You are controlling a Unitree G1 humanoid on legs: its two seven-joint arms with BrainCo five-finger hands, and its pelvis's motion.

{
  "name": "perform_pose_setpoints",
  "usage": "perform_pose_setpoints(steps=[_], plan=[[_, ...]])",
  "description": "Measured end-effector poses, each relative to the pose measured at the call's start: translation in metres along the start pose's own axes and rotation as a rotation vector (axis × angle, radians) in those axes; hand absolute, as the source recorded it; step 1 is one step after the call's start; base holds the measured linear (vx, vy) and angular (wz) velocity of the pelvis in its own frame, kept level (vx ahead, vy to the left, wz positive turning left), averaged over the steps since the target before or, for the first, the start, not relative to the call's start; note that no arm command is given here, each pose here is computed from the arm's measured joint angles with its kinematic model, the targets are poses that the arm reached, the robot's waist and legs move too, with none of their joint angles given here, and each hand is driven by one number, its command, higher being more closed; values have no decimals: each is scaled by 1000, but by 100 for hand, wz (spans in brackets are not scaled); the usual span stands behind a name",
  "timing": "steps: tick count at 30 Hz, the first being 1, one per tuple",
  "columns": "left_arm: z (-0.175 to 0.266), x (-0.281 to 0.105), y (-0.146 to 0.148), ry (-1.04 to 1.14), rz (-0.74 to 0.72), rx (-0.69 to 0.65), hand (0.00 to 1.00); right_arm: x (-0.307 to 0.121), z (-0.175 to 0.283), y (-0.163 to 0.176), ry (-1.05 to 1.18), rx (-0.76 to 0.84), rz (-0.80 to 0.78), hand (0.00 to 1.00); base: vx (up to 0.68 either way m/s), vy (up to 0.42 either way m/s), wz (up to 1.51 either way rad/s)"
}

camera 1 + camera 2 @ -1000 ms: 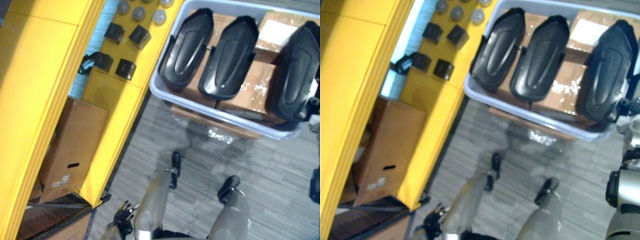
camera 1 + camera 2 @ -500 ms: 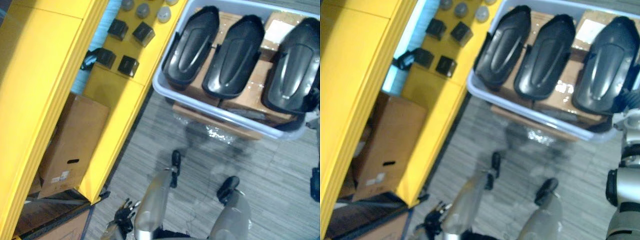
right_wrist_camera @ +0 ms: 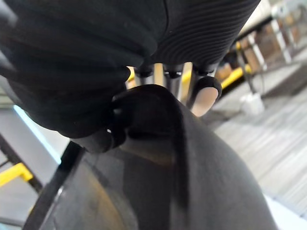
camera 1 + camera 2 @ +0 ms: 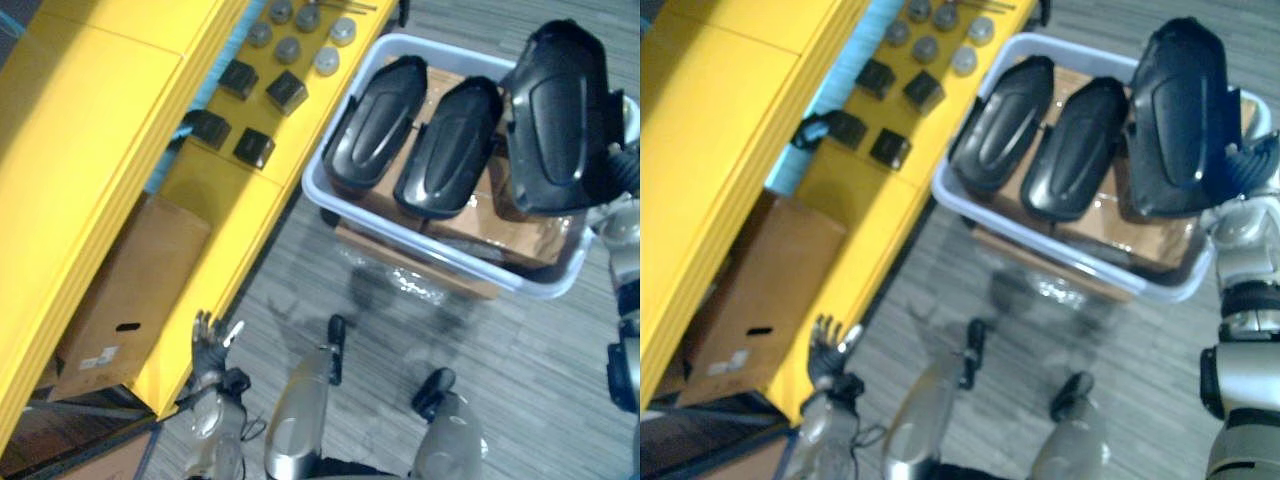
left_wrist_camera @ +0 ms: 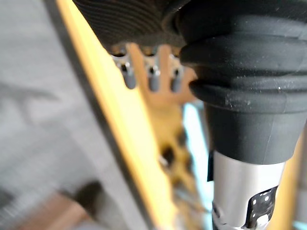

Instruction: Walk over and take plastic housings, then place them on the shelf

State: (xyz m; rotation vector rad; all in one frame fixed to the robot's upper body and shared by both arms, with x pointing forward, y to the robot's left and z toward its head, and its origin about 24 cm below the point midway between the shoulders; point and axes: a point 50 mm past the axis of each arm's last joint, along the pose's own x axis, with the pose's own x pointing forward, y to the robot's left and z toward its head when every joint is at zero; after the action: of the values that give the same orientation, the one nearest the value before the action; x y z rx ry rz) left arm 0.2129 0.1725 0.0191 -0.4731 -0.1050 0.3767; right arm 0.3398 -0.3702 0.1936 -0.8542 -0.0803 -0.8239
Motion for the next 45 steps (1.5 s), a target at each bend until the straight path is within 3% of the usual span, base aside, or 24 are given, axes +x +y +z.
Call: perform_pose_setpoints(steps=[3,7,12,15,25,34,43,45], plan=[[23,-12,-41,-105,-191,-31,0,-14,2,13,-18,54,-21,100,43,-7,-6],[36,-14,-69,-182,-326,-12,0,-30,23,29,-119,125,-37,100,40,-3,-21],[21,-2,-106,-68,-559,155,0,-82,48,67,-255,245,-9,100,55,-24,-31],[3,4,-121,38,-624,244,0,-104,59,77,-316,285,13,100,70,-3,-30],[-20,19,-169,214,-692,212,0,-160,89,103,-526,336,112,100,6,9,-23],[-35,28,-163,274,-623,265,0,-187,107,116,-641,374,206,100,-32,2,-3],[-41,32,-154,317,-579,280,0,-201,81,126,-572,328,276,100,0,0,0],[-42,32,-153,356,-569,221,0,-203,78,126,-568,323,288,100,0,0,0]])
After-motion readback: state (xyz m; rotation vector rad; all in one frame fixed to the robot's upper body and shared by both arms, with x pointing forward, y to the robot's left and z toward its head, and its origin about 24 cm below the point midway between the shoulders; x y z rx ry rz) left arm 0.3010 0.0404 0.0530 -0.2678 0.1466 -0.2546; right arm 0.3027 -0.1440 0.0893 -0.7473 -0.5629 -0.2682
